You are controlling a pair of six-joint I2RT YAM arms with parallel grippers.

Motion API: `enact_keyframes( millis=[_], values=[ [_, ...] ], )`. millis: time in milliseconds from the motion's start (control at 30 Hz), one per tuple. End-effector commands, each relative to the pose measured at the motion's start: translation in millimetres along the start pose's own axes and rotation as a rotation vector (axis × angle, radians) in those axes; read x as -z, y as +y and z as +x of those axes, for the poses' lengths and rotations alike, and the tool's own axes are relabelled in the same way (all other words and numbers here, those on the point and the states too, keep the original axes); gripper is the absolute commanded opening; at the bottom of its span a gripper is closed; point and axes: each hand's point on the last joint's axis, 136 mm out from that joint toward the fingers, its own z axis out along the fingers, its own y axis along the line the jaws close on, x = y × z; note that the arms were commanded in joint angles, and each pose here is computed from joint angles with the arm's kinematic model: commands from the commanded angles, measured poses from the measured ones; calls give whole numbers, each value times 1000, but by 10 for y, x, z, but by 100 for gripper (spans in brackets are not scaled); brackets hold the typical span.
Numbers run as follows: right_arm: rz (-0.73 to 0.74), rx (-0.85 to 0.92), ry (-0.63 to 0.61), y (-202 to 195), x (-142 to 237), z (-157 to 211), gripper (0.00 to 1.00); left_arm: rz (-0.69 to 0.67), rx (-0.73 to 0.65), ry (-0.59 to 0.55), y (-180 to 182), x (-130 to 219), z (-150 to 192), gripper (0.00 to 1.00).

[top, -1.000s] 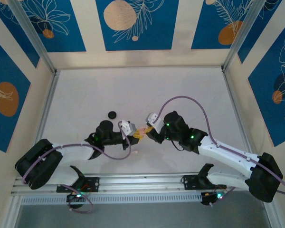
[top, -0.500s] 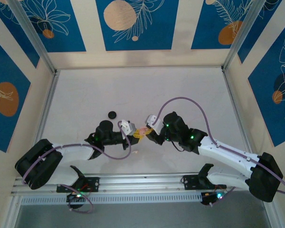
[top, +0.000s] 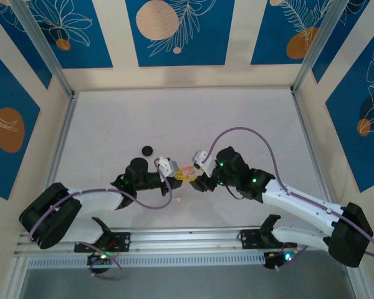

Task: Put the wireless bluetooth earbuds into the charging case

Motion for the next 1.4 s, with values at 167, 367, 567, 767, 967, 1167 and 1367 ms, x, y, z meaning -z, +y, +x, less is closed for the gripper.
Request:
enact_keyframes(
  millis=[167, 367, 567, 767, 967, 1167, 1367],
  values=[
    [-106, -265, -115, 23, 331, -345, 61, -47, -75, 4, 40, 36, -57, 13],
    [-123, -492, -58, 13, 393, -365, 52, -80, -92, 13, 82, 66, -45, 13],
    [-161, -652, 13, 52, 280, -328, 47, -86, -99, 17, 92, 71, -43, 13],
    [-182, -684, 63, 58, 139, -320, 37, -82, -99, 13, 87, 67, -59, 13],
    [-170, -675, 79, 18, 47, -309, 31, -84, -102, 17, 82, 86, -62, 13],
    [-156, -681, 98, -25, -31, -272, 27, -86, -106, 17, 76, 103, -74, 13],
    [-160, -679, 112, -29, -85, -238, 24, -86, -108, 16, 75, 105, -85, 13]
  ],
)
